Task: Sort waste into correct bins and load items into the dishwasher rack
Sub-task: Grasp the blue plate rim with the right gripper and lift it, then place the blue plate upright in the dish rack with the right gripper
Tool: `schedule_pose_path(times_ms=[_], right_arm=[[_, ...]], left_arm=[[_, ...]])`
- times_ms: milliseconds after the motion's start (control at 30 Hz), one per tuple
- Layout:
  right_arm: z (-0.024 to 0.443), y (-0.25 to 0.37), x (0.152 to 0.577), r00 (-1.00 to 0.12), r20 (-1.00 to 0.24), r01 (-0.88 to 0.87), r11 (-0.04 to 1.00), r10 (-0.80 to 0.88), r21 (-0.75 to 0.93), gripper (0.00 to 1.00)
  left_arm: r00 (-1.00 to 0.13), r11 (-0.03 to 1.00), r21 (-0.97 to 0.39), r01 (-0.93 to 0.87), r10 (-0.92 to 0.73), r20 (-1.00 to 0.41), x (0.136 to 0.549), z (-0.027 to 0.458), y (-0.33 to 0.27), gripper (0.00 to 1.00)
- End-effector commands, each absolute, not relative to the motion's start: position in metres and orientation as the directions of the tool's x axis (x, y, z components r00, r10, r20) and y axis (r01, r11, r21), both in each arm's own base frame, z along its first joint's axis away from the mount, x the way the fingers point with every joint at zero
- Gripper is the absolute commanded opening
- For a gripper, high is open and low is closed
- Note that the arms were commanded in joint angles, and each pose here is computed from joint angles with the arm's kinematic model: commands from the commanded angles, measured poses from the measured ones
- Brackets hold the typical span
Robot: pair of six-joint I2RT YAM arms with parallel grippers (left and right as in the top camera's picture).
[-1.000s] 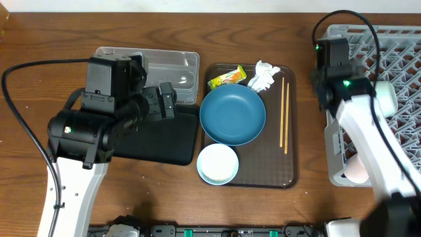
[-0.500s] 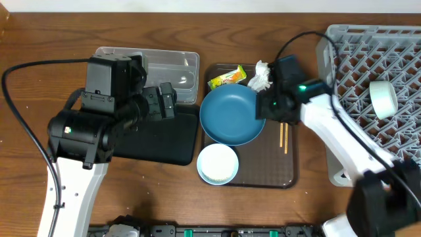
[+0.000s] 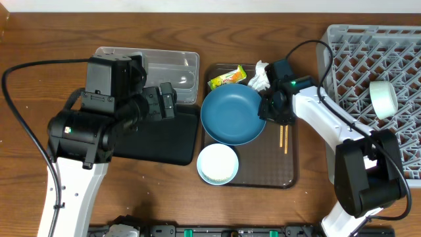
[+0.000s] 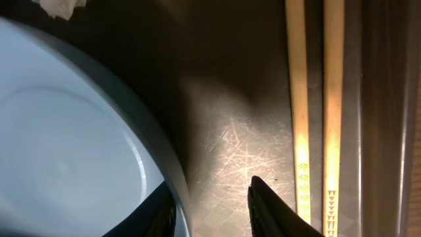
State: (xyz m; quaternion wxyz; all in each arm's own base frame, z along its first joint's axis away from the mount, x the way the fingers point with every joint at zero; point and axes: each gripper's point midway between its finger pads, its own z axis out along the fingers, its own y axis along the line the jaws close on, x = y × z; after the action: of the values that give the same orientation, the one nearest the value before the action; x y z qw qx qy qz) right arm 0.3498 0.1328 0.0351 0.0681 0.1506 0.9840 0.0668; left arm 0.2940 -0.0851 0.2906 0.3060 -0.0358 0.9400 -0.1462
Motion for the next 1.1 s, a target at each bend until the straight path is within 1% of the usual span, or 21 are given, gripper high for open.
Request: schedule_pose_path(times_ms=[0,133,167,233,267,333,433,500,567,633,733,767,800,833,867,933,967,1000,1033,1067], right_arm=[[0.027,0.132,0.344,-0.937,-0.084,0.326,0.934,0.340,0.146,0.33],[0.009,0.133,0.336,-0.926,-0.051,0.366,0.922,0.374,0.123,0.25],[0.007,0.134,0.335,-0.923,-0.046,0.374,0.919,0.382,0.124,0.21],[0.003,0.134,0.335,-0.920,-0.043,0.382,0.916,0.389,0.123,0.06],[0.003,0.133,0.337,-0.919,-0.046,0.384,0.915,0.392,0.125,0.01],[0.010,0.130,0.342,-0.911,-0.060,0.396,0.907,0.407,0.141,0.01],[0.033,0.121,0.356,-0.892,-0.110,0.416,0.891,0.439,0.185,0.01],[0.059,0.112,0.366,-0.883,-0.167,0.399,0.889,0.438,0.223,0.01],[0.086,0.104,0.372,-0.885,-0.241,0.338,0.907,0.397,0.252,0.01],[0.122,0.090,0.375,-0.875,-0.359,0.249,0.939,0.324,0.239,0.01],[0.179,0.057,0.373,-0.804,-0.556,0.178,0.978,0.210,0.113,0.01],[0.197,0.042,0.370,-0.767,-0.613,0.196,0.979,0.187,0.053,0.01],[0.220,0.019,0.365,-0.713,-0.679,0.261,0.965,0.177,-0.022,0.01],[0.240,-0.004,0.357,-0.656,-0.734,0.347,0.934,0.173,-0.090,0.01],[0.266,-0.033,0.345,-0.586,-0.795,0.463,0.870,0.157,-0.169,0.01],[0.315,-0.083,0.313,-0.454,-0.885,0.684,0.677,0.105,-0.271,0.01],[0.332,-0.100,0.298,-0.406,-0.910,0.760,0.584,0.084,-0.285,0.01],[0.352,-0.118,0.280,-0.351,-0.934,0.838,0.466,0.059,-0.285,0.01],[0.361,-0.127,0.270,-0.330,-0.943,0.873,0.395,0.045,-0.286,0.01],[0.370,-0.140,0.259,-0.331,-0.943,0.900,0.309,0.026,-0.308,0.01]], left_arm=[[-0.806,0.956,-0.294,0.010,-0.166,-0.568,0.295,0.293,-0.083,0.94],[-0.806,0.956,-0.294,0.010,-0.166,-0.568,0.295,0.293,-0.083,0.94],[-0.806,0.956,-0.294,0.010,-0.166,-0.568,0.295,0.293,-0.083,0.94],[-0.806,0.956,-0.294,0.010,-0.166,-0.568,0.295,0.293,-0.082,0.94],[-0.806,0.956,-0.294,0.010,-0.166,-0.568,0.295,0.293,-0.083,0.94],[-0.806,0.956,-0.294,0.010,-0.166,-0.568,0.295,0.293,-0.083,0.94],[-0.806,0.956,-0.294,0.010,-0.166,-0.568,0.295,0.293,-0.083,0.94],[-0.806,0.956,-0.294,0.010,-0.166,-0.568,0.295,0.293,-0.083,0.94],[-0.806,0.956,-0.294,0.010,-0.166,-0.568,0.295,0.293,-0.082,0.94],[-0.806,0.956,-0.294,0.010,-0.166,-0.568,0.295,0.293,-0.083,0.94],[-0.806,0.956,-0.294,0.010,-0.166,-0.568,0.295,0.293,-0.083,0.94],[-0.806,0.956,-0.294,0.010,-0.166,-0.568,0.295,0.293,-0.082,0.94],[-0.806,0.956,-0.294,0.010,-0.166,-0.568,0.295,0.293,-0.083,0.94],[-0.806,0.956,-0.294,0.010,-0.166,-0.568,0.295,0.293,-0.082,0.94],[-0.806,0.956,-0.294,0.010,-0.166,-0.568,0.295,0.293,-0.082,0.94],[-0.806,0.956,-0.294,0.010,-0.166,-0.568,0.295,0.293,-0.082,0.94],[-0.806,0.956,-0.294,0.010,-0.166,-0.568,0.295,0.293,-0.083,0.94],[-0.806,0.956,-0.294,0.010,-0.166,-0.568,0.295,0.293,-0.082,0.94],[-0.806,0.956,-0.294,0.010,-0.166,-0.568,0.295,0.293,-0.083,0.94],[-0.806,0.956,-0.294,0.010,-0.166,-0.568,0.295,0.293,-0.083,0.94]])
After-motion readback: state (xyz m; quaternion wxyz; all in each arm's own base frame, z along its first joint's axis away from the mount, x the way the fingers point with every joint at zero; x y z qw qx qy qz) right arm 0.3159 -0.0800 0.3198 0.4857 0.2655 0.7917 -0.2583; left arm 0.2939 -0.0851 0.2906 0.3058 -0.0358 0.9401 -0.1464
